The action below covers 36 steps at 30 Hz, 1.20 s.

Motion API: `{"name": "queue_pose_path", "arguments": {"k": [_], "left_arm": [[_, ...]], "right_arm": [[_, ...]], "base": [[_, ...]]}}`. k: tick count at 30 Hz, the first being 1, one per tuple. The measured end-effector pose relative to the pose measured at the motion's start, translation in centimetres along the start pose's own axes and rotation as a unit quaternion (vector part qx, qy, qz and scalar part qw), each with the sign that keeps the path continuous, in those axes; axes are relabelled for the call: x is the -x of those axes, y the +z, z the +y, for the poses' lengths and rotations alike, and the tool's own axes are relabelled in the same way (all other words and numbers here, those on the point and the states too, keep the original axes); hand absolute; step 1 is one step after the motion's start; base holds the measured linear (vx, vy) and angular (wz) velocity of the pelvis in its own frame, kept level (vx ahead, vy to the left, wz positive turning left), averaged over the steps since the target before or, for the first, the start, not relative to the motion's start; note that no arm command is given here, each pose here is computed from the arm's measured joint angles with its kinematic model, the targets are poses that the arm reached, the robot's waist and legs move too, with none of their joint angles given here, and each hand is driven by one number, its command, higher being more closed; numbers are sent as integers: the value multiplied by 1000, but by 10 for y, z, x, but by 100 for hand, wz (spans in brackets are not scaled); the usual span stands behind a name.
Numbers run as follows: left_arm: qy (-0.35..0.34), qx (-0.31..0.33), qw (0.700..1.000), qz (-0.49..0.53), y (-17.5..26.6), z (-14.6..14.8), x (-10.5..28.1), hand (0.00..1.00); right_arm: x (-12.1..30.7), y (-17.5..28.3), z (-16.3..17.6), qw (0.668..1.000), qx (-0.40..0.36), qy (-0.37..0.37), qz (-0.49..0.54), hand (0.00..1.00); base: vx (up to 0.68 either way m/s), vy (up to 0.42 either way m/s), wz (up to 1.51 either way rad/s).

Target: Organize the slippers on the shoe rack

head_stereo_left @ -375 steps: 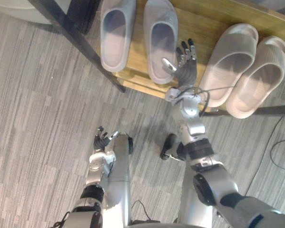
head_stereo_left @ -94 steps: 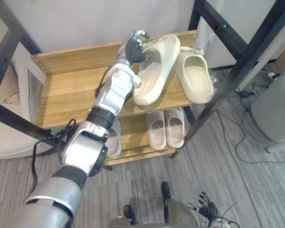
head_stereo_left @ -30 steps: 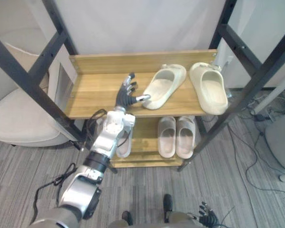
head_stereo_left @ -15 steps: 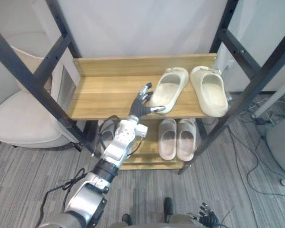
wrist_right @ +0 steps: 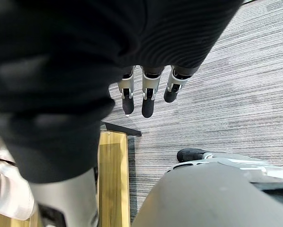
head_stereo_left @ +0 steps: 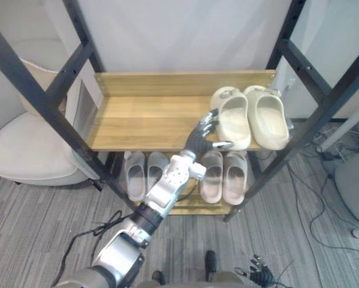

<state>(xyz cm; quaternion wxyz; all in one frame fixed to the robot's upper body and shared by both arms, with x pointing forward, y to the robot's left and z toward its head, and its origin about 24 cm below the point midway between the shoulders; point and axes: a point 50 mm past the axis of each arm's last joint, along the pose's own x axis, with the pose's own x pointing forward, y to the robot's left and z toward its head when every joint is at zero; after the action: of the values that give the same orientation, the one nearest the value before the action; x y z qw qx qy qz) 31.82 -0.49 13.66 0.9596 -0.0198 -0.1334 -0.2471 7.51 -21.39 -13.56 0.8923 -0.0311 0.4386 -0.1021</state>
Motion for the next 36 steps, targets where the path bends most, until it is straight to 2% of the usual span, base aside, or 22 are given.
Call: {"name": "queue_pose_path", "arguments": {"k": [9, 17, 21, 23, 26, 32, 36], "left_arm": [[-24, 4, 999, -22, 14, -17, -11, 0], [-4, -2, 1000, -18, 13, -3, -11, 0], [-1, -17, 998, -56, 31, 8, -9, 0], [-11, -15, 994, -104, 51, 9, 0, 0], [-41, 29, 990, -135, 57, 2, 20, 0], [-107, 101, 984, -97, 34, -17, 61, 0], [-138, 124, 981, -53, 13, -24, 89, 0]], "right_arm": [[0, 0, -1, 1000, -2, -2, -1, 0], [0, 0, -1, 1000, -3, -3, -1, 0], [1, -1, -1, 1000, -3, -2, 1, 0], [1, -2, -1, 1000, -3, -1, 2, 0], [1, -3, -1, 1000, -3, 0, 5, 0], [-1, -11, -2, 1000, 2, 2, 26, 0], [-3, -14, -4, 999, 7, 3, 41, 0]], "base": [[-5, 0, -1], [0, 0, 0], [5, 0, 6], [8, -1, 7], [26, -3, 11], [14, 1, 8], [-10, -4, 9]]}}
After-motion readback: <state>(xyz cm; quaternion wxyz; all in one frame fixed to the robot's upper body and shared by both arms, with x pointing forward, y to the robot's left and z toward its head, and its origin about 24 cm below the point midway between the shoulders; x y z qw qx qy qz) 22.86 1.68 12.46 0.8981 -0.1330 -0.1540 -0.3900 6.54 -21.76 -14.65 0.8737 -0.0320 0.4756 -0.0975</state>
